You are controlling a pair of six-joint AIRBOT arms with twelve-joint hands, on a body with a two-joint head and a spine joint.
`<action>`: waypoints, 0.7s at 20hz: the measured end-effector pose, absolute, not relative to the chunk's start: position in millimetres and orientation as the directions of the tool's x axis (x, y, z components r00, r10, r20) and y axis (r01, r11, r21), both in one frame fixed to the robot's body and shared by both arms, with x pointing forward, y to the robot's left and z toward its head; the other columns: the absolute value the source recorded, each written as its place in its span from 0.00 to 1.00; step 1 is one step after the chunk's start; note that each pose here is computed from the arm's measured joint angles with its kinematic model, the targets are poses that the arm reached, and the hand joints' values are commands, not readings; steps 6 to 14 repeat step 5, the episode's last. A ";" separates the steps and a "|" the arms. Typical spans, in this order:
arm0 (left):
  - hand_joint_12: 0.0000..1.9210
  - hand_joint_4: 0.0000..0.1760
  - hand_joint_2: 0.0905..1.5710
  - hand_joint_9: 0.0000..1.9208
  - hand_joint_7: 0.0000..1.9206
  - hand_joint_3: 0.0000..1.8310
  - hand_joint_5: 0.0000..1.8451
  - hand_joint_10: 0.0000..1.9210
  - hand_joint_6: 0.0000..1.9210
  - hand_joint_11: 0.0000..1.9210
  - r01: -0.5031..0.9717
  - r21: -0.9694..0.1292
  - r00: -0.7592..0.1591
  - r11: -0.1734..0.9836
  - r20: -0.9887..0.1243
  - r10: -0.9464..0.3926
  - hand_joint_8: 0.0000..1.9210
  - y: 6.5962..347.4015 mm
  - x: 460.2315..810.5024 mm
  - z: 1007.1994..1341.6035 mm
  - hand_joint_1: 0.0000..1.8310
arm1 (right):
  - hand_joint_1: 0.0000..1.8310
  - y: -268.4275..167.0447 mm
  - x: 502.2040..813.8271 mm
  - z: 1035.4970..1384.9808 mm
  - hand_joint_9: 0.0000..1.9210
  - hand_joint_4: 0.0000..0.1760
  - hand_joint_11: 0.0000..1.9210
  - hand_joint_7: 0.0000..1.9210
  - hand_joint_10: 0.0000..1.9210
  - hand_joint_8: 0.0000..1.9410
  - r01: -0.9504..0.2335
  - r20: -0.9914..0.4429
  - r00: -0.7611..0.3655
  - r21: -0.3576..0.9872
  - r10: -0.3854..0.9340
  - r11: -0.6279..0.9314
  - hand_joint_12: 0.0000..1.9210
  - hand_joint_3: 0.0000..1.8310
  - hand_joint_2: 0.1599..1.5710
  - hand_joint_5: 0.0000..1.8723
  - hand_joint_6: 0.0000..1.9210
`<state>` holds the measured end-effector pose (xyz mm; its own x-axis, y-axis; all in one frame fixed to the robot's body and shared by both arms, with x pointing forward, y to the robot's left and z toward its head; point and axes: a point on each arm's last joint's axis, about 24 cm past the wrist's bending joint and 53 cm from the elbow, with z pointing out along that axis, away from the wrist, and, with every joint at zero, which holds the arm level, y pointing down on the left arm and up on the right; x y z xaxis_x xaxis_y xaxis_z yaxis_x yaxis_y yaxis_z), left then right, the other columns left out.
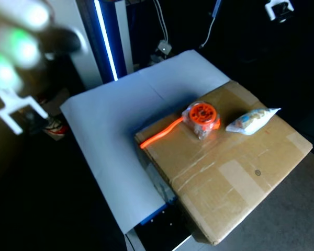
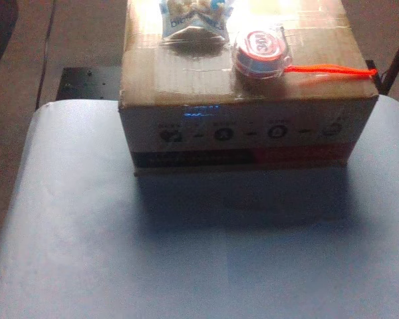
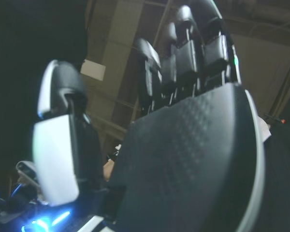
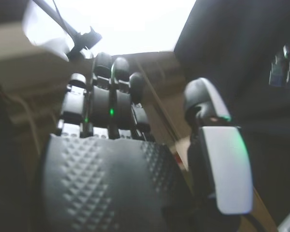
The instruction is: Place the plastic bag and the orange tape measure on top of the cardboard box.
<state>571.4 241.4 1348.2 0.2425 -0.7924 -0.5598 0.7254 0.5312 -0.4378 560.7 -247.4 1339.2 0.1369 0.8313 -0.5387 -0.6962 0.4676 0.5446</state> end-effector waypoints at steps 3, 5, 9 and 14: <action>0.86 0.00 0.88 0.21 0.25 0.00 0.29 0.63 0.95 0.06 0.742 -0.371 0.282 0.559 -0.583 -0.762 0.82 228.6 557.6 1355.7 0.57 | 0.48 -228.6 549.0 1347.8 0.08 0.00 0.03 0.14 0.77 0.89 -0.740 -0.574 0.134 0.485 0.808 0.467 0.86 0.00 0.95 0.22 1.00; 0.82 0.10 0.84 0.21 0.30 0.00 0.33 0.64 0.85 0.08 0.768 -0.379 0.250 0.516 -0.564 -0.787 0.79 223.4 553.2 1359.0 0.59 | 0.50 -220.3 536.8 1355.2 0.17 0.00 0.09 0.24 0.90 0.96 -0.761 -0.592 0.125 0.458 0.796 0.459 0.97 0.00 0.95 0.15 1.00; 0.82 0.10 0.84 0.21 0.30 0.00 0.33 0.64 0.85 0.08 0.768 -0.379 0.250 0.516 -0.564 -0.787 0.79 223.4 553.2 1359.0 0.59 | 0.50 -220.3 536.8 1355.2 0.17 0.00 0.09 0.24 0.90 0.96 -0.761 -0.592 0.125 0.458 0.796 0.459 0.97 0.00 0.95 0.15 1.00; 0.82 0.10 0.84 0.21 0.30 0.00 0.33 0.64 0.85 0.08 0.768 -0.379 0.250 0.516 -0.564 -0.787 0.79 223.4 553.2 1359.0 0.59 | 0.50 -220.3 536.8 1355.2 0.17 0.00 0.09 0.24 0.90 0.96 -0.761 -0.592 0.125 0.458 0.796 0.459 0.97 0.00 0.95 0.15 1.00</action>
